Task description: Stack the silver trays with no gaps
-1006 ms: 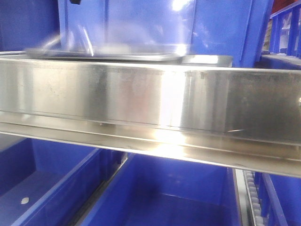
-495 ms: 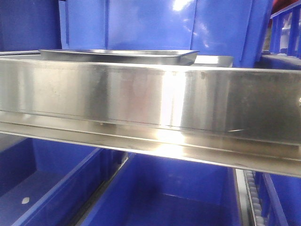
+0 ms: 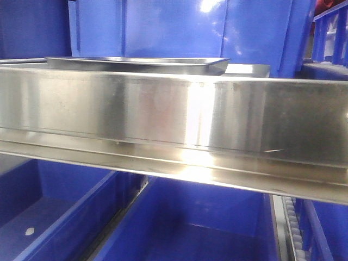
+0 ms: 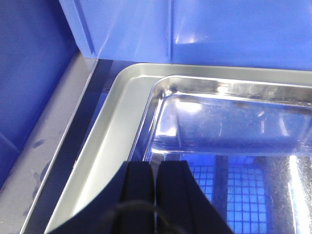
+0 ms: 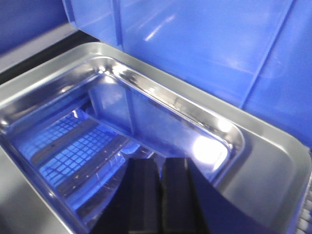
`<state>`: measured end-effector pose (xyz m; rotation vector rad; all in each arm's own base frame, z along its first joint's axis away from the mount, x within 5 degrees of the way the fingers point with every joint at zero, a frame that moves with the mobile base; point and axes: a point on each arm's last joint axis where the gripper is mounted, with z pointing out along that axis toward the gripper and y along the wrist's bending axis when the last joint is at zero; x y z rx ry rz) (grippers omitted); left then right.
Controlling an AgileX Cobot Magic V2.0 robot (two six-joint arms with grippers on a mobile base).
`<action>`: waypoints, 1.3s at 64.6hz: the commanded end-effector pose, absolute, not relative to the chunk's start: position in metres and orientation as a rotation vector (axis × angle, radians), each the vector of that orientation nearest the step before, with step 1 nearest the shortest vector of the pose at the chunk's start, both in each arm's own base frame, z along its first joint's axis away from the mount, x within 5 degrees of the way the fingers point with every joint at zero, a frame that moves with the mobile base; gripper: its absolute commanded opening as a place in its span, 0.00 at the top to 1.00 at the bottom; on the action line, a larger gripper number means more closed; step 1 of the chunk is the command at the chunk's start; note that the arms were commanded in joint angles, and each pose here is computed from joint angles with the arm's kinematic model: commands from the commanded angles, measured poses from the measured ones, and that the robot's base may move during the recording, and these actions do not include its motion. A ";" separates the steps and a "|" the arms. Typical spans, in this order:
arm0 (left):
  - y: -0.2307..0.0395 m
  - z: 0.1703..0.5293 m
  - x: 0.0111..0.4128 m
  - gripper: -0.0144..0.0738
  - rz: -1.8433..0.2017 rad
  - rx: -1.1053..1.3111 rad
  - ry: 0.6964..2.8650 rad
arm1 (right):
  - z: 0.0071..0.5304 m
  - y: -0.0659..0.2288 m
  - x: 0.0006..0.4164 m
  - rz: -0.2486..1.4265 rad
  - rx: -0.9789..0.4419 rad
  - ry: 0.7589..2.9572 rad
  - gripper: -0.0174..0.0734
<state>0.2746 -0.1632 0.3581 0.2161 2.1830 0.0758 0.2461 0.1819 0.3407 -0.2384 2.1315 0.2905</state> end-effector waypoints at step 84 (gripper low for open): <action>-0.073 0.431 0.188 0.82 -0.311 -0.052 1.854 | 0.383 0.216 0.238 0.757 -0.431 1.682 0.88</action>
